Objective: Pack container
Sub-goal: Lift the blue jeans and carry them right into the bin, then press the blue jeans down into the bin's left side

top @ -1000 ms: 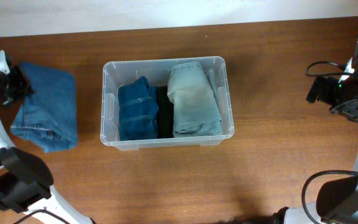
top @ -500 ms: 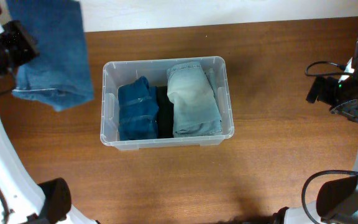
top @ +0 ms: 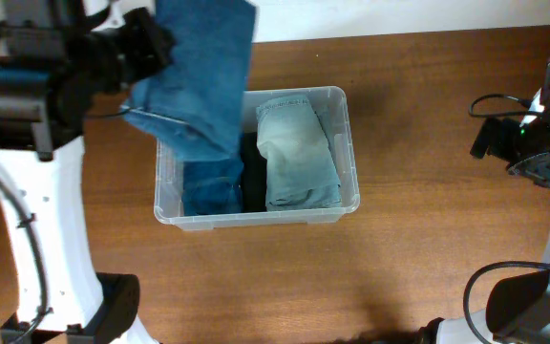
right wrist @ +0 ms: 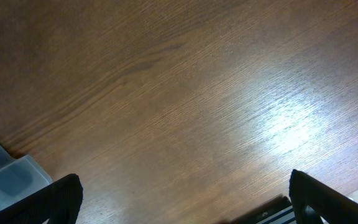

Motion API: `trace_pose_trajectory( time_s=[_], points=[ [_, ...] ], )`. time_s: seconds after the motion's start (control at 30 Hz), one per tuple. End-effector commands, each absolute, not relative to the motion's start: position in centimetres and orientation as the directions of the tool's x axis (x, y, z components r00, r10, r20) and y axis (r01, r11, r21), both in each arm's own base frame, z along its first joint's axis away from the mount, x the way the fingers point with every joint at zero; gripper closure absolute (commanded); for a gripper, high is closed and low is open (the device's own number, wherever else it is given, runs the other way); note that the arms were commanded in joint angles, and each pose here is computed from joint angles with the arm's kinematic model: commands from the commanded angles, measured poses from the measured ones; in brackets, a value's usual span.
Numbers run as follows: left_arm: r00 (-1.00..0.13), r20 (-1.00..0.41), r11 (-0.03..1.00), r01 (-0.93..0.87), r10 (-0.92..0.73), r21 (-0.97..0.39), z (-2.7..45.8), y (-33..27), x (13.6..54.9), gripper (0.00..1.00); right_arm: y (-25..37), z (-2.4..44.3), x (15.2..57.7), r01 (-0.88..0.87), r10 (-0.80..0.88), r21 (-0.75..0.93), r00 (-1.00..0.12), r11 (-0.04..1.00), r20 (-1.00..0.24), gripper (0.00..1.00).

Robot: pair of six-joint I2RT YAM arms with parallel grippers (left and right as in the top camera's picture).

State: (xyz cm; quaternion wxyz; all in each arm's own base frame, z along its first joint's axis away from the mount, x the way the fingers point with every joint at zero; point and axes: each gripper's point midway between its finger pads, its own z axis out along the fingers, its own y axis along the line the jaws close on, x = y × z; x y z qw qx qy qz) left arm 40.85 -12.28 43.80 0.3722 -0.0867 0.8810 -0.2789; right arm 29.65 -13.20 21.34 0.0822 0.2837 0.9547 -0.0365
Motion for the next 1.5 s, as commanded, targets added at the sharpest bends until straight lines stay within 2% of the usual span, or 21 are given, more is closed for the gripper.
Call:
trace_pose_trajectory(
  time_s=[0.0, 0.23, 0.47, 0.6, 0.8, 1.1, 1.47],
  points=[
    [-0.738, -0.530, 0.764, 0.031, -0.417, -0.644, 43.6, -14.9, 41.3, 0.99, -13.5, 21.5, 29.6, 0.556, 0.542, -0.029, -0.819, 0.831, -0.187, 0.02],
    [-0.763, -0.458, 0.768, -0.076, -0.455, -0.636, 40.3, -16.5, 43.2, 0.99, -13.5, 21.5, 29.6, 0.556, 0.542, -0.029, -0.819, 0.831, -0.187, 0.02],
    [-0.776, -0.412, 0.803, -0.197, -0.478, -0.562, 36.6, -16.1, 43.4, 1.00, -13.5, 21.5, 29.7, 0.556, 0.542, -0.029, -0.819, 0.831, -0.186, 0.02],
    [-0.802, -0.283, 0.779, -0.322, -0.526, -0.537, 32.0, -17.0, 43.3, 0.99, -13.5, 21.5, 29.7, 0.556, 0.542, -0.029, -0.819, 0.831, -0.186, 0.02],
    [-0.825, -0.195, 0.760, -0.361, -0.531, -0.540, 28.4, -18.2, 43.8, 0.99, -13.5, 21.5, 29.6, 0.556, 0.542, -0.029, -0.819, 0.831, -0.187, 0.02],
    [-0.829, -0.148, 0.784, -0.431, -0.540, -0.447, 22.9, -17.2, 43.7, 1.00, -13.5, 21.5, 29.7, 0.556, 0.542, -0.029, -0.819, 0.831, -0.186, 0.02],
    [-0.803, -0.128, 0.791, -0.522, -0.581, -0.318, 21.1, -14.8, 41.9, 1.00, -13.5, 21.5, 29.7, 0.556, 0.542, -0.029, -0.819, 0.831, -0.186, 0.01]
  ],
)
